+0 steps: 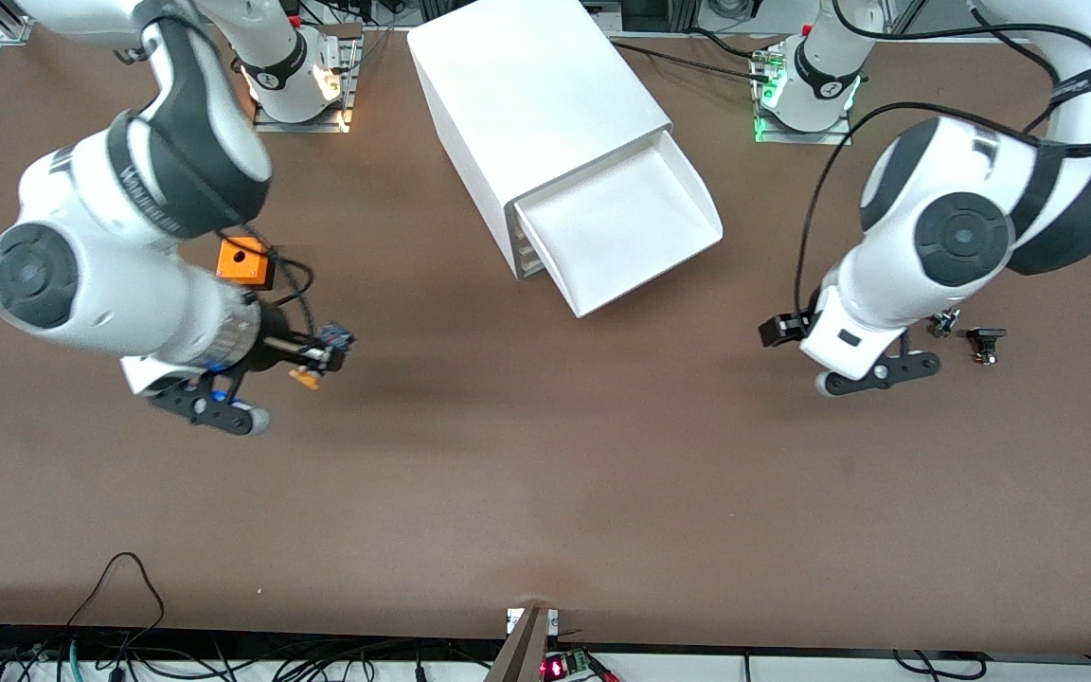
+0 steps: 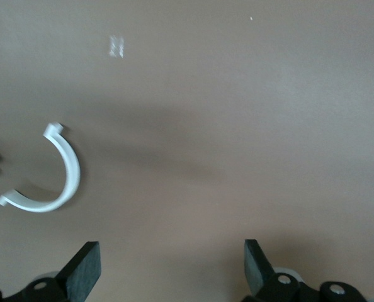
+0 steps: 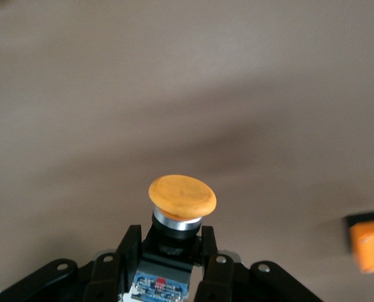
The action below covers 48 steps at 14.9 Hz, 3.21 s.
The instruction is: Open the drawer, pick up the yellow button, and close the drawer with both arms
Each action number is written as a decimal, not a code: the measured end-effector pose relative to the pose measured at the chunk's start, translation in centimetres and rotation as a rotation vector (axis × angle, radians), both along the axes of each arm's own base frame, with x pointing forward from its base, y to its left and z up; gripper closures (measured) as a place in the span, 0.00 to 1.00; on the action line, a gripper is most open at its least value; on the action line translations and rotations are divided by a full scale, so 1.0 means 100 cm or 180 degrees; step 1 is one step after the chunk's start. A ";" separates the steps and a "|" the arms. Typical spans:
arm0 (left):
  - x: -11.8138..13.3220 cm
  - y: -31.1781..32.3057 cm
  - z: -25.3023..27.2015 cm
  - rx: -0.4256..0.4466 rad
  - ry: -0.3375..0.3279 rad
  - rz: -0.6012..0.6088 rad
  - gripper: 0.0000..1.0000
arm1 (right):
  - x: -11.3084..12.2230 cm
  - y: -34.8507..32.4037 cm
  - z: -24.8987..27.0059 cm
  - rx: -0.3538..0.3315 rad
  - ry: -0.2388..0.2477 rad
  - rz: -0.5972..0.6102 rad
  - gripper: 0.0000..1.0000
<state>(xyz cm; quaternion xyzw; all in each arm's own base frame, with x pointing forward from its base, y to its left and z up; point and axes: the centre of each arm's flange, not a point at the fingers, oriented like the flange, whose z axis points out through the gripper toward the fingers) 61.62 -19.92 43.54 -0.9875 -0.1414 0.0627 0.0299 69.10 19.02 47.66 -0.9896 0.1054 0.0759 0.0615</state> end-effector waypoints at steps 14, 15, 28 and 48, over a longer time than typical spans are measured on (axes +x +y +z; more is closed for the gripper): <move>-0.078 -0.119 -0.067 -0.0149 -0.0093 0.0855 0.00 | 0.005 -0.210 -0.273 -0.0203 -0.0186 0.0948 0.57; -0.082 -0.124 -0.067 -0.0150 -0.0087 0.0856 0.00 | 0.004 -0.209 -0.279 -0.0197 -0.0183 0.0953 0.57; -0.146 -0.183 -0.076 -0.0150 0.0076 0.0548 0.00 | 0.022 -0.220 -0.233 -0.0264 -0.0493 0.0859 0.00; -0.212 -0.228 -0.081 -0.0294 0.0516 0.0475 0.00 | -0.109 -0.211 0.130 -0.0405 -0.0456 0.0676 0.00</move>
